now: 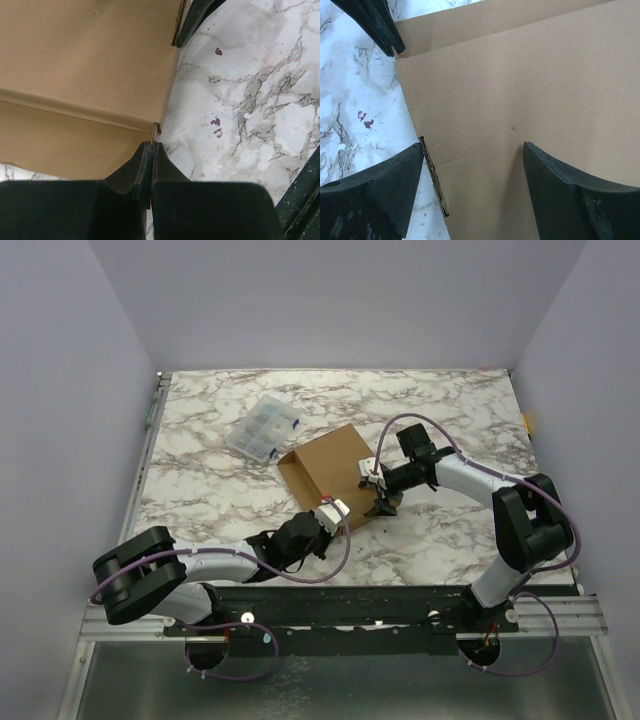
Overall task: Fold the paper box
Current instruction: Close the paper box at the center of the board.
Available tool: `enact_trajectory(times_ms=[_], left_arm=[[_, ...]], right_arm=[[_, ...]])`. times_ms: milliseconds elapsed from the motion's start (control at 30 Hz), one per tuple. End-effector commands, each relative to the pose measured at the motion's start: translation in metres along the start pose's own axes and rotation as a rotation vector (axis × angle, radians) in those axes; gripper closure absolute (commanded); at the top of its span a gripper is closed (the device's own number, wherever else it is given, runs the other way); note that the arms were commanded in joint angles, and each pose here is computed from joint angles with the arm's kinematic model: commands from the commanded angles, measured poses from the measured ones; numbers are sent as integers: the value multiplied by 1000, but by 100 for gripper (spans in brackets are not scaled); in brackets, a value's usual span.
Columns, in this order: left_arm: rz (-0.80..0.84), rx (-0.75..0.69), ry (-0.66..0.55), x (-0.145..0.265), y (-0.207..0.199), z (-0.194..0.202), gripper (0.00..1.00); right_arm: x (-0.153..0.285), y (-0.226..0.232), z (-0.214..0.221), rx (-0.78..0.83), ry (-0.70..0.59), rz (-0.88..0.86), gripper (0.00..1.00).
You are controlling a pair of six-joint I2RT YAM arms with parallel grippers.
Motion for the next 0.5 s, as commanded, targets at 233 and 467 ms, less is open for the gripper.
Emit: enact_trajectory(times_ms=[233, 467], left_arm=[[57, -20, -22, -22, -6, -47, 100], [-13, 76, -33, -7, 5, -68, 65]], right_arm=[[-7, 21, 27, -128, 99, -68, 21], [0, 9, 13, -160, 89, -13, 12]])
Point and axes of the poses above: each gripper's point midway between its finger pads, its own x axis back along the fingers, its own y axis along the line the jaws close on, z = x × y, the point moved 5 cm from there along x, back along the fingers, and after that the axes turned 6 degrees about x, right-handed, at the moved point
